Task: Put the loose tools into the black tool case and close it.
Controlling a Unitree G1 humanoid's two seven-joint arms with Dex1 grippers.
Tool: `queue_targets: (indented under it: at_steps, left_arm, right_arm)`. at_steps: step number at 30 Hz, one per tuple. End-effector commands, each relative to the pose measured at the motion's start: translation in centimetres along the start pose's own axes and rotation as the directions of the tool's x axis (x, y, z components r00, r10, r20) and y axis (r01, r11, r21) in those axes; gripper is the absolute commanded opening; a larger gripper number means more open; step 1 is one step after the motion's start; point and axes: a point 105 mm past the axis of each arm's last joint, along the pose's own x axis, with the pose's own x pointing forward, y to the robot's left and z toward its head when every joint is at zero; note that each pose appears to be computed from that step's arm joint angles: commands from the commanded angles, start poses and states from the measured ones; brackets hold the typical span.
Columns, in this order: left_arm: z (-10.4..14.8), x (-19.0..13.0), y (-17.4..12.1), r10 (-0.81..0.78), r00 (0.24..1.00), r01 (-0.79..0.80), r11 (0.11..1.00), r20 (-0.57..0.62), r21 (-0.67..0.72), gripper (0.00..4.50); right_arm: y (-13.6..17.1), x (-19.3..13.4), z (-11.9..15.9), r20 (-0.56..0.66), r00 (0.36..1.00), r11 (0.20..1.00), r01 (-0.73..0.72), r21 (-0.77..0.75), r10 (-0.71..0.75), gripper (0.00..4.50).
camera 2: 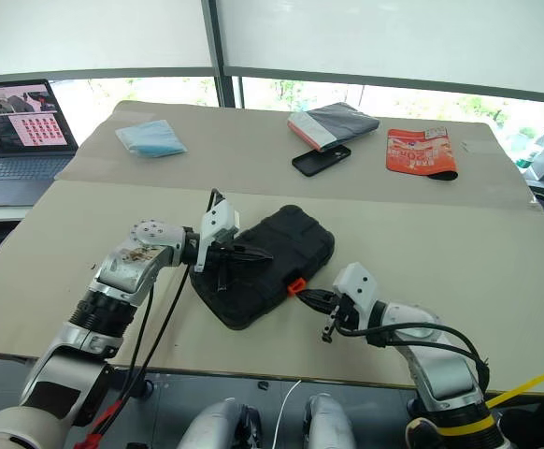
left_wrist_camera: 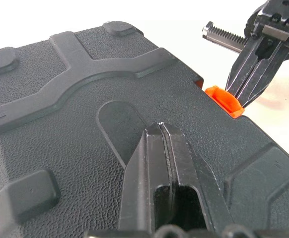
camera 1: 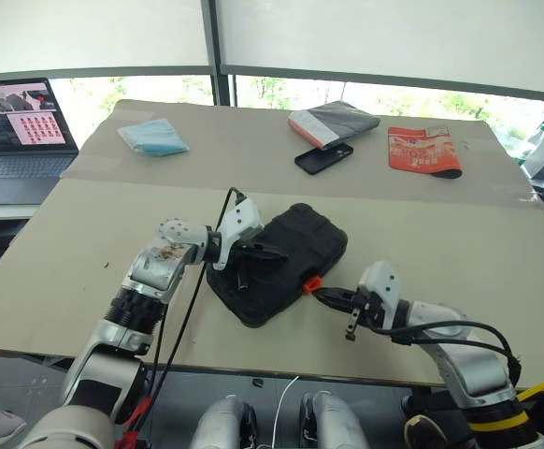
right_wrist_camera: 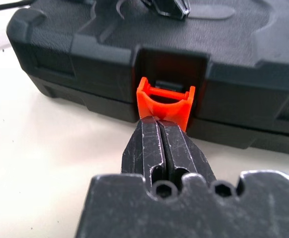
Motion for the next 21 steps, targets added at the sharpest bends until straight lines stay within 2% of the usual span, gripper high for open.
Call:
queue_targets:
  at_steps: [1,10,12,16,19,21]
  left_arm:
    - [-3.9,0.7,-1.2,-0.048,0.993,0.036,0.993,-0.11,-0.116,0.02]
    - [-3.8,0.6,-1.3,-0.041,0.994,0.029,0.993,-0.105,-0.118,0.02]
    - [-3.2,0.1,-1.1,-0.028,0.998,0.022,0.995,-0.057,-0.098,0.02]
    - [-0.1,-2.2,-1.1,-0.012,0.987,0.017,1.0,0.159,-0.026,0.02]
    - [0.3,-5.7,-0.6,0.055,0.974,-0.06,0.998,0.22,0.013,0.71]
    - [0.3,-7.6,-0.2,0.118,0.962,-0.126,0.992,0.246,0.018,1.45]
  right_arm:
    - [-0.2,0.1,3.5,0.118,0.993,0.998,0.001,-0.07,0.008,0.0]
    - [-0.5,0.8,1.7,0.067,0.998,0.998,-0.004,-0.064,0.008,0.0]
    - [-0.4,0.2,2.3,0.087,0.996,0.998,-0.007,-0.058,0.012,0.0]
    - [-0.7,-2.2,3.0,0.099,0.995,0.999,0.003,-0.036,0.001,0.0]
    - [-1.4,-4.4,3.4,0.095,0.995,0.997,0.045,-0.066,-0.039,0.78]
    - [-1.9,-5.6,3.3,0.081,0.994,0.992,0.079,-0.1,-0.071,1.51]
